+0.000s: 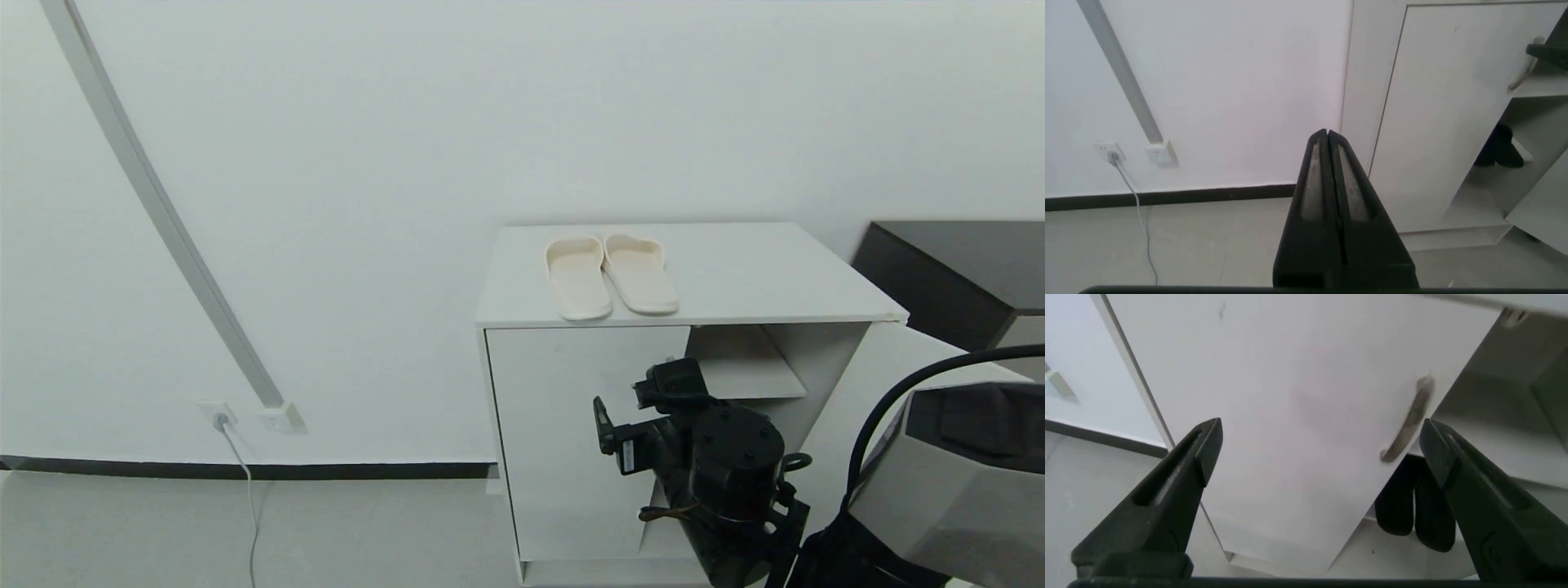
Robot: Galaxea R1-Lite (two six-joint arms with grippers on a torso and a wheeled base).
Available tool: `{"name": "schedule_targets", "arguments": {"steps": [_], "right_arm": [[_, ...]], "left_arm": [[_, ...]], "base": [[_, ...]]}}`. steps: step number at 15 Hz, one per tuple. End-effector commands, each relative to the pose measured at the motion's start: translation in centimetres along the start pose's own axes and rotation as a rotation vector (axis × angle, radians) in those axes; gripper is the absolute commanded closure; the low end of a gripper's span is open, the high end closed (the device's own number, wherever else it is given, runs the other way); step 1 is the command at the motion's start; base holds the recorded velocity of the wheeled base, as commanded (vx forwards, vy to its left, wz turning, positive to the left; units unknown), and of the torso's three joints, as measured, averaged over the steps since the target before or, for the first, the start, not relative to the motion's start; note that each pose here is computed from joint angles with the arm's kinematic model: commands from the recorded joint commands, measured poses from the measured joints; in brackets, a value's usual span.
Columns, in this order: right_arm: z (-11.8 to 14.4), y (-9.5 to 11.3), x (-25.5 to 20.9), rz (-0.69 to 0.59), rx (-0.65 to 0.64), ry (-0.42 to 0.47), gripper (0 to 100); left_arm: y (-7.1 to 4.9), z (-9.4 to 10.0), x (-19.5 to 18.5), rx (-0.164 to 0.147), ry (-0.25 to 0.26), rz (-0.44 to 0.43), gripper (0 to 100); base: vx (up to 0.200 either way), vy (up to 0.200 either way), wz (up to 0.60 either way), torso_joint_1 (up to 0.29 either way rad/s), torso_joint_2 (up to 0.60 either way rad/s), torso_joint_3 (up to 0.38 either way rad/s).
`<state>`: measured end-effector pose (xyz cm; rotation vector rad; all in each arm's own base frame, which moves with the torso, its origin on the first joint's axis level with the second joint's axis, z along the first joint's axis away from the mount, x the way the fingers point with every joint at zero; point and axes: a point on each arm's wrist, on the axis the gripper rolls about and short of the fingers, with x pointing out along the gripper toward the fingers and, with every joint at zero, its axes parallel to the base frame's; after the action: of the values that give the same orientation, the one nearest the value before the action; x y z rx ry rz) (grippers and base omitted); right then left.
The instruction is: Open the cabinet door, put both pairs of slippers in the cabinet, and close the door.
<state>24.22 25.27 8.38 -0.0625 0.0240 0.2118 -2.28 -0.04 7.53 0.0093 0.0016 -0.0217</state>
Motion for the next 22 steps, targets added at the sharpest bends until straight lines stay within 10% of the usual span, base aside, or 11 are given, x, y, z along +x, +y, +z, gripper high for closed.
{"name": "schedule_targets", "arguments": {"steps": [1,14,22], "right_arm": [[-0.1,0.0,0.0,0.000,-0.002,0.002,0],[-0.8,-0.4,0.5,0.037,-0.023,-0.028,0],[8.7,-1.3,5.5,-0.041,0.116,0.112,0]], "left_arm": [[0.0,0.0,0.0,0.000,0.000,0.000,100],[0.0,0.0,0.0,0.001,0.000,-0.001,100],[0.0,0.0,0.0,0.001,0.000,-0.001,100]], "base": [[0.000,0.000,0.00,0.237,-0.56,-0.320],[0.000,0.000,0.00,0.148,-0.33,-0.187],[0.000,0.000,0.00,0.000,0.00,0.000]]}}
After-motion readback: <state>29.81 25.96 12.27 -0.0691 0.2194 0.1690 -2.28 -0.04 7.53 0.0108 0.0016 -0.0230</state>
